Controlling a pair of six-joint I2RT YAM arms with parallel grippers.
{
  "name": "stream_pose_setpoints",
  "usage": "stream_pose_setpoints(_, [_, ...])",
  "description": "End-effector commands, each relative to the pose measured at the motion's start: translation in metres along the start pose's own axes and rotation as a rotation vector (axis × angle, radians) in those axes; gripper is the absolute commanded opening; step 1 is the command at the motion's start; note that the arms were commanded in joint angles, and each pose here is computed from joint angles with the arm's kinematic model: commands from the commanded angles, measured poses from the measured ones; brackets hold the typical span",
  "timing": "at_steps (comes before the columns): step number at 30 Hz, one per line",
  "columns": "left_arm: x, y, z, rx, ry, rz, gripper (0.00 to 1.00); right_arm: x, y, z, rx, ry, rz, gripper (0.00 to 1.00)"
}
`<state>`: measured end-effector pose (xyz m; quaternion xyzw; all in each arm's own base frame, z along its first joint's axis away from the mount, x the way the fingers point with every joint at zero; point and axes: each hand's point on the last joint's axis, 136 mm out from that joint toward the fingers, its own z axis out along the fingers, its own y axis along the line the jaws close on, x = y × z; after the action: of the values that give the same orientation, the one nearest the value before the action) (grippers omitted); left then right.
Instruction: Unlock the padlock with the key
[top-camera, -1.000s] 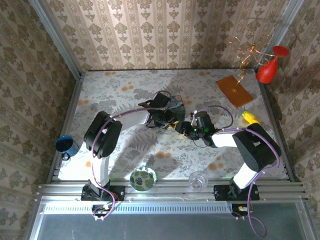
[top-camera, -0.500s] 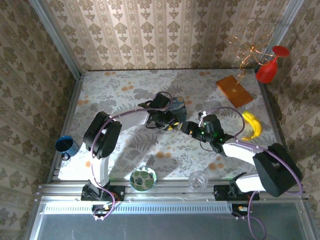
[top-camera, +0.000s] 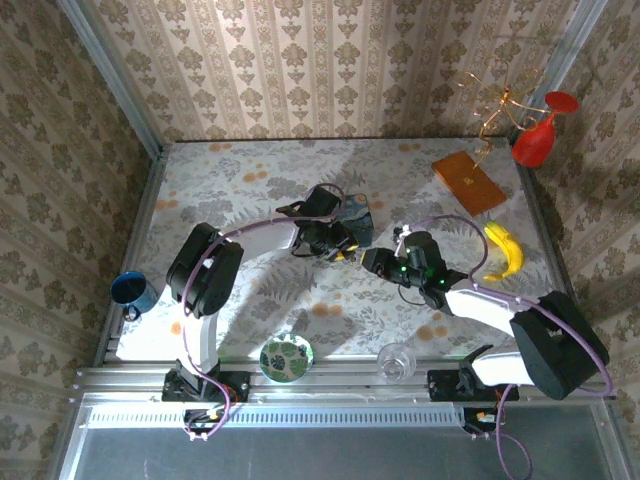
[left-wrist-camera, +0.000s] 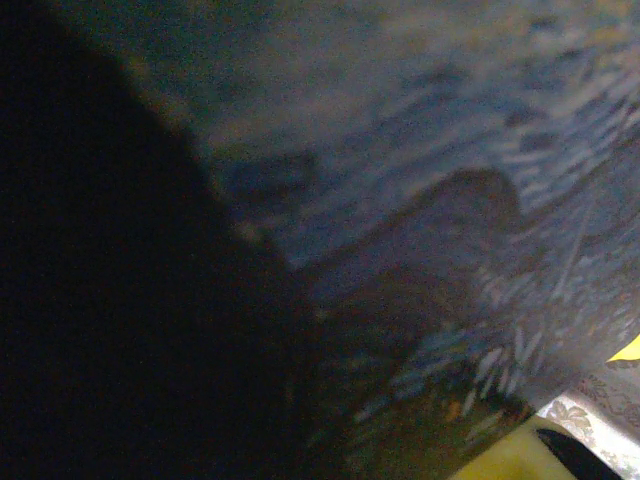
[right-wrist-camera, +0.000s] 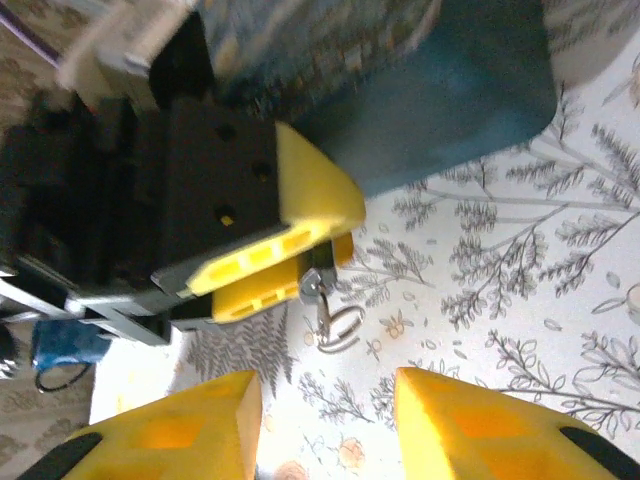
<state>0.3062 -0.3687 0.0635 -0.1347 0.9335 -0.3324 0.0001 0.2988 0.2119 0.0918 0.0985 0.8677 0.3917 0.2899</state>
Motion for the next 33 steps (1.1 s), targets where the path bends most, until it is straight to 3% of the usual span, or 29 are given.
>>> stream_pose_setpoints(1, [0.046,0.03,0.007,-0.086,0.21,-0.123,0.0,0.002,0.007,0.012,-0.021,0.016,-0.01,0.36])
stream_pose_setpoints(10, [0.049,0.03,0.008,-0.087,0.22,-0.123,0.0,-0.001,0.006,0.032,-0.035,0.004,-0.002,0.24])
stream_pose_setpoints(33, [0.052,0.024,0.009,-0.067,0.228,-0.116,0.0,-0.025,0.016,0.048,-0.056,-0.031,0.004,0.18])
